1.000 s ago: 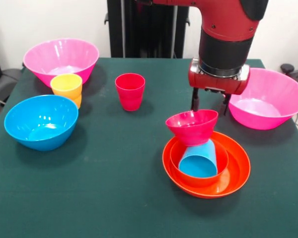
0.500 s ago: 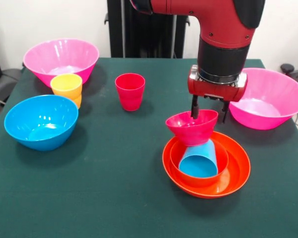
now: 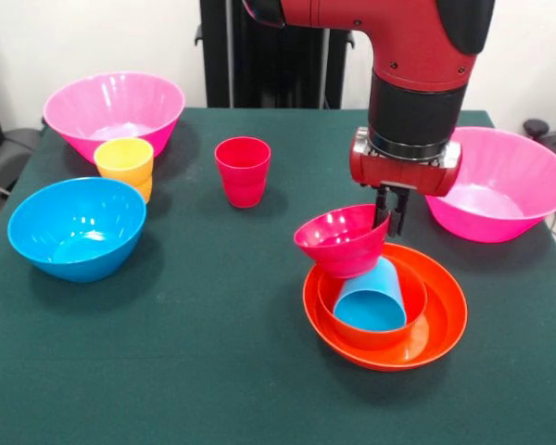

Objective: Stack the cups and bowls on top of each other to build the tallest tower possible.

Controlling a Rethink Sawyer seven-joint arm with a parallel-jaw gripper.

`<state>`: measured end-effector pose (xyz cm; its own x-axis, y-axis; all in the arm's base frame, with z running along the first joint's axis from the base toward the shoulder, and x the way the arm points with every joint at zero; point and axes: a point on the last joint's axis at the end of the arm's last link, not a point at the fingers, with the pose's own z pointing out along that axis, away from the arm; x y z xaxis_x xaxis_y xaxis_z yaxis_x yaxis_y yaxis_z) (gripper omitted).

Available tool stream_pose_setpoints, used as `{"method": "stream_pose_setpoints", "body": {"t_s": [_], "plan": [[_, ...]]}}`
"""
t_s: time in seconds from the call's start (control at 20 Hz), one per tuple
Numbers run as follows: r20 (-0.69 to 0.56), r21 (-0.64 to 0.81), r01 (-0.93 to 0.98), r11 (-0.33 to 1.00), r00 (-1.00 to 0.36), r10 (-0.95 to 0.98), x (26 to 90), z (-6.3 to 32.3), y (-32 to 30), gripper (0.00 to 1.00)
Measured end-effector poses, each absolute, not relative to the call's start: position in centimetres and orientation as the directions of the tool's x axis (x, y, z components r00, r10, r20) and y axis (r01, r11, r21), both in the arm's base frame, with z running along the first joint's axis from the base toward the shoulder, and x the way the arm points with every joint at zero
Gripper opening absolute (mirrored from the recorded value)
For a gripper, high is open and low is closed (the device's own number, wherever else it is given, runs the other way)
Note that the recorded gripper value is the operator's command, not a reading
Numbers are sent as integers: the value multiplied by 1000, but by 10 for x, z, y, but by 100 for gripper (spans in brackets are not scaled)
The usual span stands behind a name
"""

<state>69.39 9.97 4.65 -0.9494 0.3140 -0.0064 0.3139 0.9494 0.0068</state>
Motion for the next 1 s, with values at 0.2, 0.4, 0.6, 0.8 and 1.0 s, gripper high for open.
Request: {"method": "stream_pose_setpoints", "body": {"t_s": [0.2,0.4,0.6,0.8,1.0], "plan": [[-15,-47,276,960,-961,276,691,50,95,0],[4,-158,194,968,-980,197,683,58,80,0],[83,-354,49,934,-993,83,677,84,45,0],[139,-477,-28,878,-989,44,680,112,15,100],[173,-572,-82,816,-985,22,689,138,-7,100]]}}
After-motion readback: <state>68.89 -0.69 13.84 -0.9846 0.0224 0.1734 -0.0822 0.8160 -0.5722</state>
